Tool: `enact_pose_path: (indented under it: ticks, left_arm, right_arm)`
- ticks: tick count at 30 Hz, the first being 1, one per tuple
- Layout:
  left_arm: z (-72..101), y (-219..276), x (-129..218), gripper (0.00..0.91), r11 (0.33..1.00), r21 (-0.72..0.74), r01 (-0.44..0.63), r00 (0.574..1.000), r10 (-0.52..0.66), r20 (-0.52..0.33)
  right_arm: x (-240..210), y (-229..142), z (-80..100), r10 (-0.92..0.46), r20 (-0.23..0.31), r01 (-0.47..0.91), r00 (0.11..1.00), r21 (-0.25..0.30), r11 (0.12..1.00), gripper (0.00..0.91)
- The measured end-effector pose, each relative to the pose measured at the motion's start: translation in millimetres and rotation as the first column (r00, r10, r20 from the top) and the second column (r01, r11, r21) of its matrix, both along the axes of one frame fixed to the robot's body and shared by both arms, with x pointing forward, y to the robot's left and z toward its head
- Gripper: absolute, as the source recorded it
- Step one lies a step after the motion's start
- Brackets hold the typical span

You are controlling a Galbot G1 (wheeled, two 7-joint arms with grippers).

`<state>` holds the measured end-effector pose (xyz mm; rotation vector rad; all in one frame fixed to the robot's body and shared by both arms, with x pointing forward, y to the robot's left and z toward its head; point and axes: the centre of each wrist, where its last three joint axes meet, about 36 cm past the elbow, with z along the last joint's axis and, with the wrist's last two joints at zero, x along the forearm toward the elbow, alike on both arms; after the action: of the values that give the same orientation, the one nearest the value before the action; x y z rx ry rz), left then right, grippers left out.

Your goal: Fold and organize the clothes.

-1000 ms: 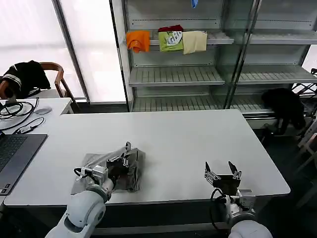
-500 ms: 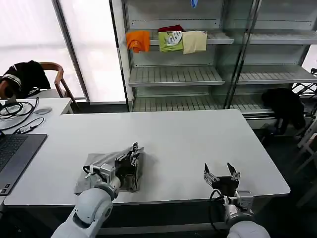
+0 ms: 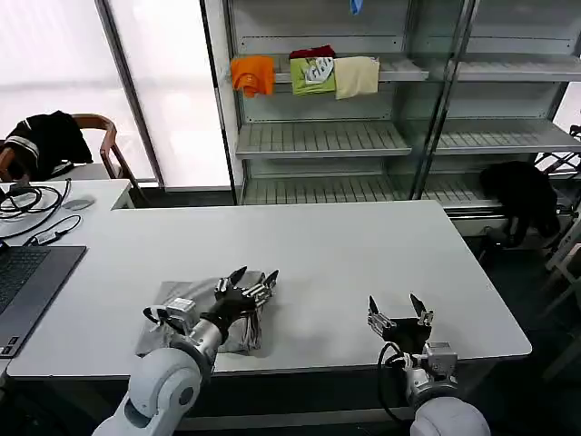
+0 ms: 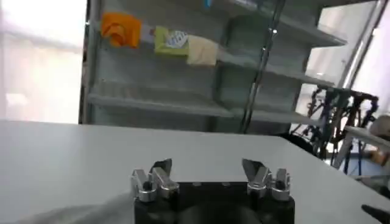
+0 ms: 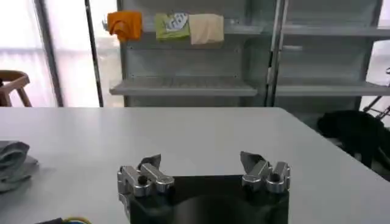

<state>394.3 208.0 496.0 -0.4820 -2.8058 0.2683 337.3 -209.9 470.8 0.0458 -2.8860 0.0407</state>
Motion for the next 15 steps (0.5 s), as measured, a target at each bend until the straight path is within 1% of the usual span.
enact_pose_path:
  ticks: [4, 7, 15]
  left_arm:
    - [4.9, 26, -3, 0.907, 0.998, 0.017, -0.068, 0.998, 0.068, -0.007]
    - [5.1, 49, -6, 0.907, 0.991, 0.032, -0.127, 0.992, 0.127, -0.014]
    - [-2.2, 97, -19, 0.907, 0.965, 0.062, -0.256, 0.965, 0.258, -0.041]
  right_arm:
    - [6, 1, -0.7, 0.017, 0.002, -0.017, 1.000, 0.003, 1.000, 0.907]
    - [11, 2, -0.5, 0.029, 0.003, -0.029, 1.000, 0.007, 1.000, 0.907]
    - [25, 4, 2.0, 0.053, 0.004, -0.053, 0.999, 0.022, 0.998, 0.907]
